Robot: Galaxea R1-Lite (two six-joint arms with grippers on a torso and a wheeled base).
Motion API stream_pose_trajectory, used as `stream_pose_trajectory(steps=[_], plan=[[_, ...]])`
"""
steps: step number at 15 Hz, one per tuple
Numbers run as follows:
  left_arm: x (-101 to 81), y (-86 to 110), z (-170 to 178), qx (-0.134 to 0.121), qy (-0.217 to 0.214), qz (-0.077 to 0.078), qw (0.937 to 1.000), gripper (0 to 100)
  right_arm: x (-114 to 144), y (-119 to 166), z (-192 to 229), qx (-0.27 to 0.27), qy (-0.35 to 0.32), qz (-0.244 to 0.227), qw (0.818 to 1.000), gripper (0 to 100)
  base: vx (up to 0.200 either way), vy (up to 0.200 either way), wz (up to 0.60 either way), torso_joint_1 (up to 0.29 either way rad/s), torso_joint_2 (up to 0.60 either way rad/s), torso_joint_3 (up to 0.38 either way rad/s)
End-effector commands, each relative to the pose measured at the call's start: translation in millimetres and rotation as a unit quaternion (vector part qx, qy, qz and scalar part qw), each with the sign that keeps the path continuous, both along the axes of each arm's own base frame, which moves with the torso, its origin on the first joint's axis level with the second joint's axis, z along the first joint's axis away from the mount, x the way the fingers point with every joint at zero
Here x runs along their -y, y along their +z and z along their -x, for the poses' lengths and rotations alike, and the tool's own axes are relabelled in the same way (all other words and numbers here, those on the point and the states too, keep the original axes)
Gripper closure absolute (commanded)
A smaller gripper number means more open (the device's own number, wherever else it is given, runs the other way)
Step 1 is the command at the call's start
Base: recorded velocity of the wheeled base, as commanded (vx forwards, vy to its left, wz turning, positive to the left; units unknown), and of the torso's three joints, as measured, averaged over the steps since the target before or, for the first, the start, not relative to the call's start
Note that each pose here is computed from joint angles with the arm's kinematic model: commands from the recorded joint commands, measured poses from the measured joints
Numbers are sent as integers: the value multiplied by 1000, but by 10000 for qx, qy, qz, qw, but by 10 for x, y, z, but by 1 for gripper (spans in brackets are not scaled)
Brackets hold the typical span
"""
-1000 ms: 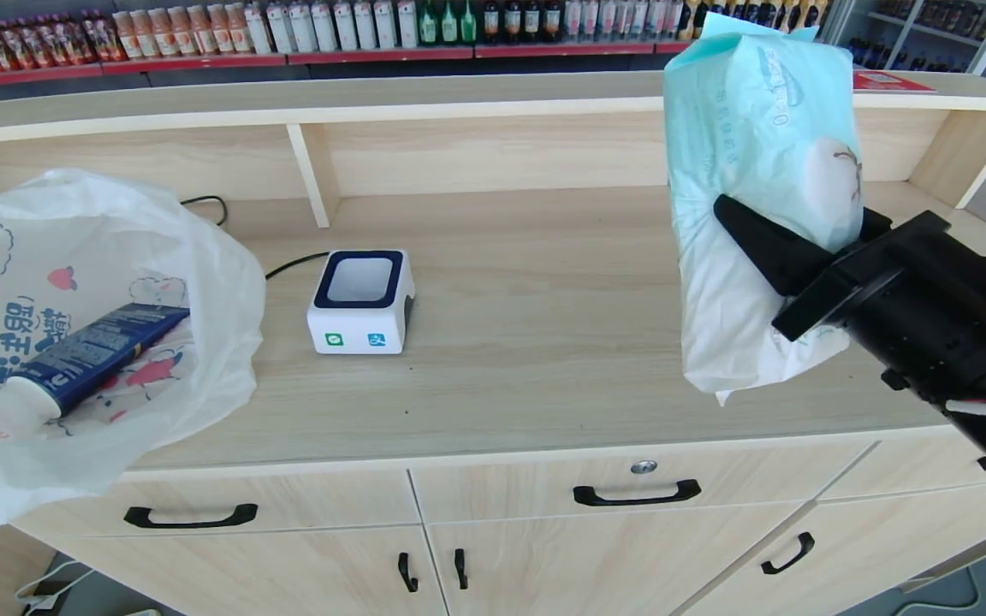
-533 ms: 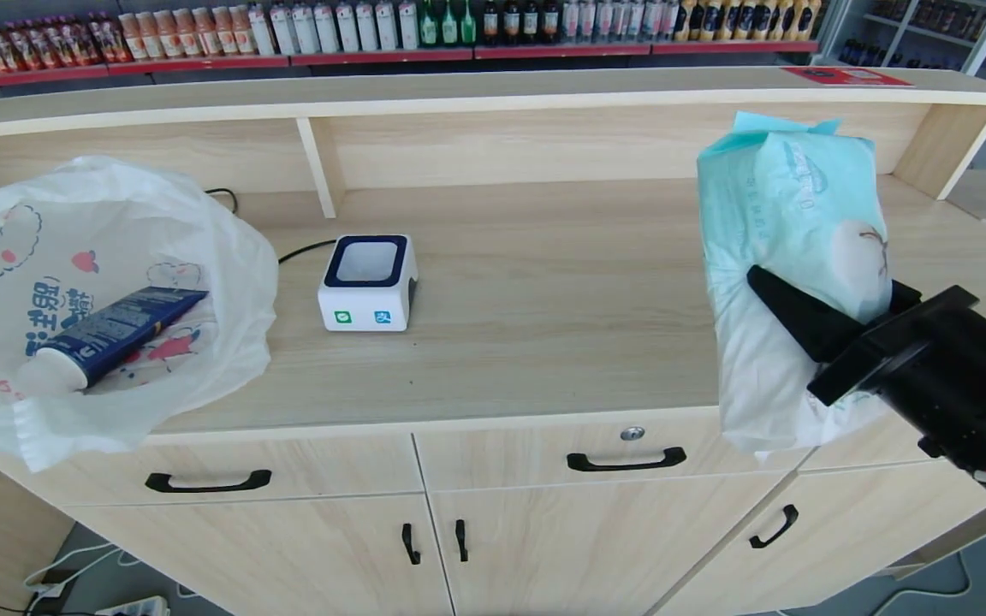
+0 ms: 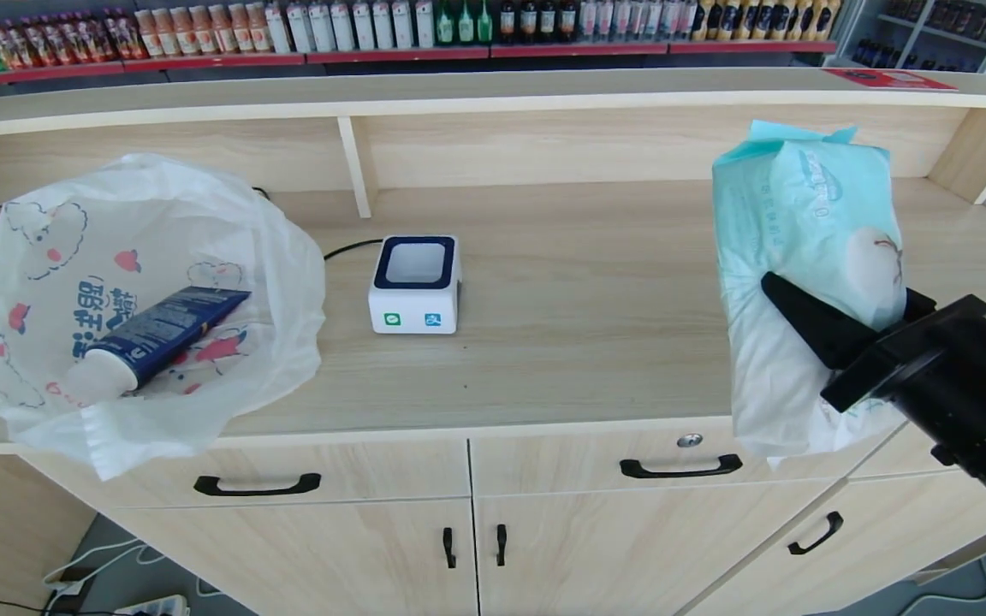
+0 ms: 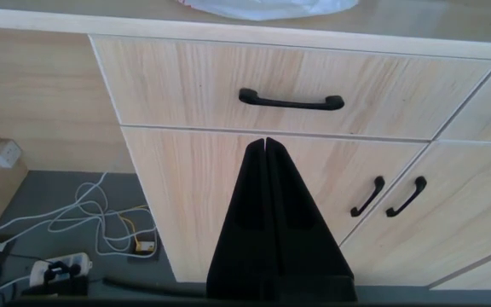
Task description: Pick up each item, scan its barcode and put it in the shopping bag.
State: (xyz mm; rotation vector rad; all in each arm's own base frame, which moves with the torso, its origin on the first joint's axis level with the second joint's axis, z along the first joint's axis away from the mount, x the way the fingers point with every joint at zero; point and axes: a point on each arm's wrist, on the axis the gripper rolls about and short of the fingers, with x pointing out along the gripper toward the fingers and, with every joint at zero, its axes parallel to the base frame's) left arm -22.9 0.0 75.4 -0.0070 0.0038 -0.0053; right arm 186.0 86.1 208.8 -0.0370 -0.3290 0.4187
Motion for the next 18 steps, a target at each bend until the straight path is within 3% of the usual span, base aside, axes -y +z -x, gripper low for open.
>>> stream_pose_trajectory(steps=[1,18], plan=[[0,-1,0,-4,4,3,10000,100,-2,26,3,68,11,-21,10000,100,0,200,0,2,2,2],[0,-1,0,-4,4,3,10000,100,8,-79,24,-116,13,56,9999,100,0,200,0,3,2,2]])
